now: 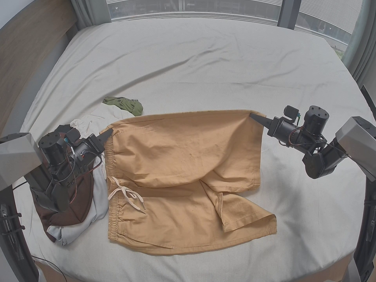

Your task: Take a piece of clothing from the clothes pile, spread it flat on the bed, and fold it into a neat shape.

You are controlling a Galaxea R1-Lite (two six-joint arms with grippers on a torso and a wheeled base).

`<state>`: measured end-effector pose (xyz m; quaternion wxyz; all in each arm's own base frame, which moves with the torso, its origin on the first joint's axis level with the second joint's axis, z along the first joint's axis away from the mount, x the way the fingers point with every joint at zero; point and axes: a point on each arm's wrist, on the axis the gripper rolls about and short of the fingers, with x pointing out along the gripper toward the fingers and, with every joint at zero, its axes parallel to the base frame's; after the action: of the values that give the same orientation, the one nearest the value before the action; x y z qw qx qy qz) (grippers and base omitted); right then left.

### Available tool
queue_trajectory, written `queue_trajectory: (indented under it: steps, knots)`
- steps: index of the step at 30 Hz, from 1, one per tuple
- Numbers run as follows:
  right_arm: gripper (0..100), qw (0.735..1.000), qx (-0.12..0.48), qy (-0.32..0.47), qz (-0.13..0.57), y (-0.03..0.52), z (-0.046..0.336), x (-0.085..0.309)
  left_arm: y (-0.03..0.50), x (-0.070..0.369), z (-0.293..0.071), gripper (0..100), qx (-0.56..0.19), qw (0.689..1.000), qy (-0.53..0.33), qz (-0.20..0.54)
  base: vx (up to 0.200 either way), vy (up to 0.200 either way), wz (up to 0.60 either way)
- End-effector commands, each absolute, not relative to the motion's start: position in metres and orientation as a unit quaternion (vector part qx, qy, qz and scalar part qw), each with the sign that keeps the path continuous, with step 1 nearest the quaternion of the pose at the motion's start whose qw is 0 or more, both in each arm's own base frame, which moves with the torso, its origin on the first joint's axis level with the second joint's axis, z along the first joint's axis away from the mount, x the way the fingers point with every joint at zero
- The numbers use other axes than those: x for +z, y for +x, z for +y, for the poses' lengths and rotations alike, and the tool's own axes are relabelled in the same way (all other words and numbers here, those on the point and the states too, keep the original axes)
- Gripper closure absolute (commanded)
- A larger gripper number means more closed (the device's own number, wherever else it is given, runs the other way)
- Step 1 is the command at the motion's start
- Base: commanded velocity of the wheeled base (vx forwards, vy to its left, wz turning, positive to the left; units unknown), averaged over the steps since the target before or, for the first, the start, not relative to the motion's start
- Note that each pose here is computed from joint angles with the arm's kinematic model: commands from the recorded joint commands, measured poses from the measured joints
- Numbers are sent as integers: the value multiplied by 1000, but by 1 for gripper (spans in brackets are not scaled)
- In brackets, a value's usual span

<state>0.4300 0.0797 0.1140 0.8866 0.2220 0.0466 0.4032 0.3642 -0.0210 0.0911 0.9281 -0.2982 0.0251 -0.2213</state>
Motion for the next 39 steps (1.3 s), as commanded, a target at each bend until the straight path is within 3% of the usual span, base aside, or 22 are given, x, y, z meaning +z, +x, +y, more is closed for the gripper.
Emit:
queue_trajectory:
  steps: [1, 2, 9, 15, 24, 31, 39]
  knots:
    - [100, 887, 403, 222, 46, 434, 80, 111, 367, 91, -21, 0, -221, 928, -298, 21, 0, 0, 0]
    - [0, 888, 401, 221, 41, 436, 80, 113, 369, 91, -21, 0, -220, 929, -297, 18, 0, 0, 0]
    - [0, 901, 374, 216, 23, 424, 72, 126, 369, 88, -20, 0, -203, 933, -295, 17, 0, 0, 0]
    - [0, 904, 373, 205, 33, 378, 68, 135, 361, 99, -13, 0, -184, 944, -275, -2, 0, 0, 0]
    - [0, 888, 427, 157, 71, 298, 98, 99, 302, 91, -10, 0, -208, 949, -226, 67, 0, 0, 0]
    - [0, 879, 451, 117, 103, 278, 104, 80, 293, 76, -9, 0, -220, 954, -179, 93, 0, 0, 0]
    - [0, 859, 472, 115, 159, 256, 101, 60, 284, 70, -8, 0, -215, 953, -181, 112, 0, 0, 0]
